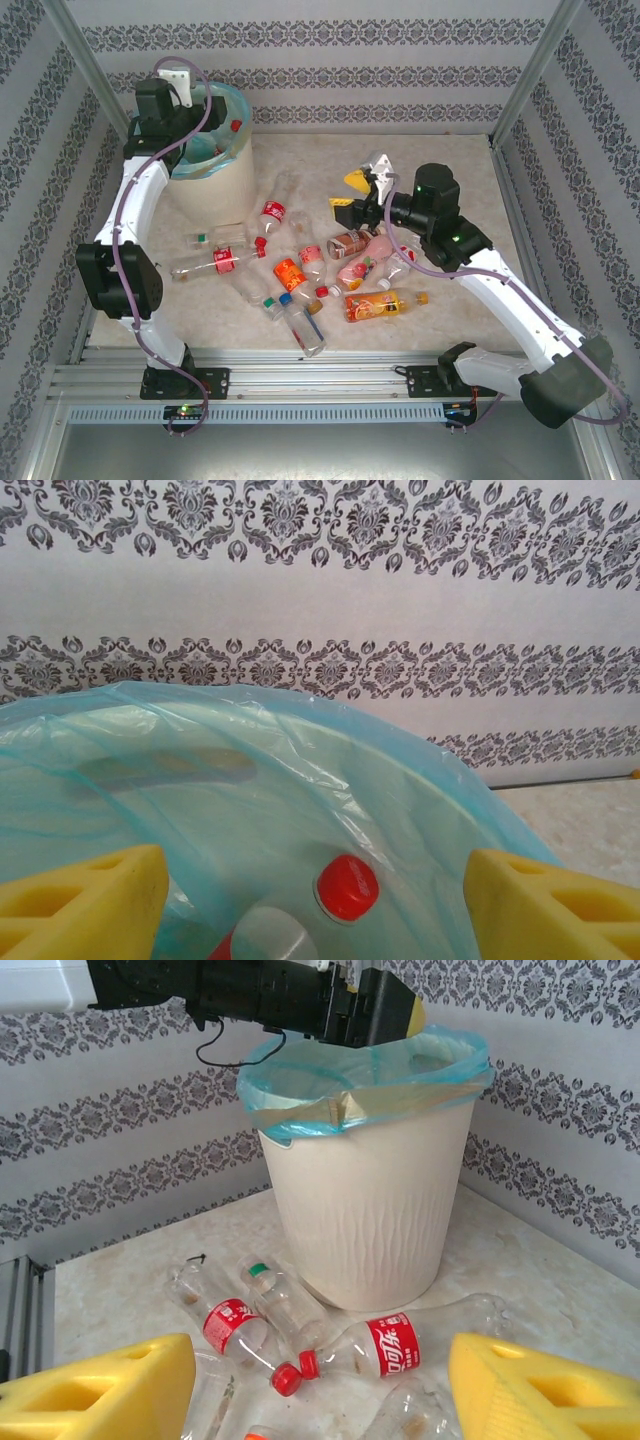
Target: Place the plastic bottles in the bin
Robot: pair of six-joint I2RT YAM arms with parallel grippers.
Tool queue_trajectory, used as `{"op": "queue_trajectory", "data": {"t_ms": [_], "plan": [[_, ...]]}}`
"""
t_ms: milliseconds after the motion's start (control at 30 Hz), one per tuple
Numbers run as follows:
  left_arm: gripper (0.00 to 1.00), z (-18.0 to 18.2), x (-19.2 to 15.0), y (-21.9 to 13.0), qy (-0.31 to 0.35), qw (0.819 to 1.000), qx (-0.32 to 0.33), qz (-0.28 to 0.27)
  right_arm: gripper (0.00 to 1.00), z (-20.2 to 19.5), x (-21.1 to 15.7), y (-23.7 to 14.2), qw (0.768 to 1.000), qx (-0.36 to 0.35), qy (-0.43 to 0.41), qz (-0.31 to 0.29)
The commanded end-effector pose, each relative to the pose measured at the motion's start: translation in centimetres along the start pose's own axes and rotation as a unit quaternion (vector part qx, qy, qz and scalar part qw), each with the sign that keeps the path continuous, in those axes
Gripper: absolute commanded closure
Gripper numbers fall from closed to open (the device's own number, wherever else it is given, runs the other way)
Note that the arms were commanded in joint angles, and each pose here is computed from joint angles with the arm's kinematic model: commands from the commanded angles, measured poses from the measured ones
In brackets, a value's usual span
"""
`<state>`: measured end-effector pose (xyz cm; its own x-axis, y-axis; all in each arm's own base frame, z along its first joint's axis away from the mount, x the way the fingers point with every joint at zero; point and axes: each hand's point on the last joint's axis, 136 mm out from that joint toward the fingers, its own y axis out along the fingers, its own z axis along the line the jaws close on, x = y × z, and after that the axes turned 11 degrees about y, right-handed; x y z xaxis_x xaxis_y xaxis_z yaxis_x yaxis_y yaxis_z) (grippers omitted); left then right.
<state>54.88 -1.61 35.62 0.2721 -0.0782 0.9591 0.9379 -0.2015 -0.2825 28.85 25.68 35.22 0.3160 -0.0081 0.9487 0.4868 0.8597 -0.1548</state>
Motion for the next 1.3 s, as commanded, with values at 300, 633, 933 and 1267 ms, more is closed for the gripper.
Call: {"op": "queue_trajectory", "data": {"t_ms": [300, 633, 933, 1267], "plan": [[0.24, -2.8, 7.8, -8.2, 0.035, 0.998, -0.01, -0.05, 0.27, -5.3, -1.3, -1.4, 0.978, -0.171, 0.108, 0.04], [0.24, -14.5, 9.0, -11.3, 0.152, 0.985, -0.07, -0.033, 0.27, -12.9, -8.7, -4.8, 0.888, -0.354, 0.258, 0.139], [0.24, -25.5, 5.2, -12.7, 0.186, 0.962, -0.198, -0.018, 0.23, -19.1, -16.2, -11.5, 0.766, -0.492, 0.398, 0.115], [0.22, -33.0, -2.7, -10.8, 0.14, 0.933, -0.328, 0.035, 0.17, -22.6, -21.9, -13.3, 0.696, -0.536, 0.455, 0.148]]}}
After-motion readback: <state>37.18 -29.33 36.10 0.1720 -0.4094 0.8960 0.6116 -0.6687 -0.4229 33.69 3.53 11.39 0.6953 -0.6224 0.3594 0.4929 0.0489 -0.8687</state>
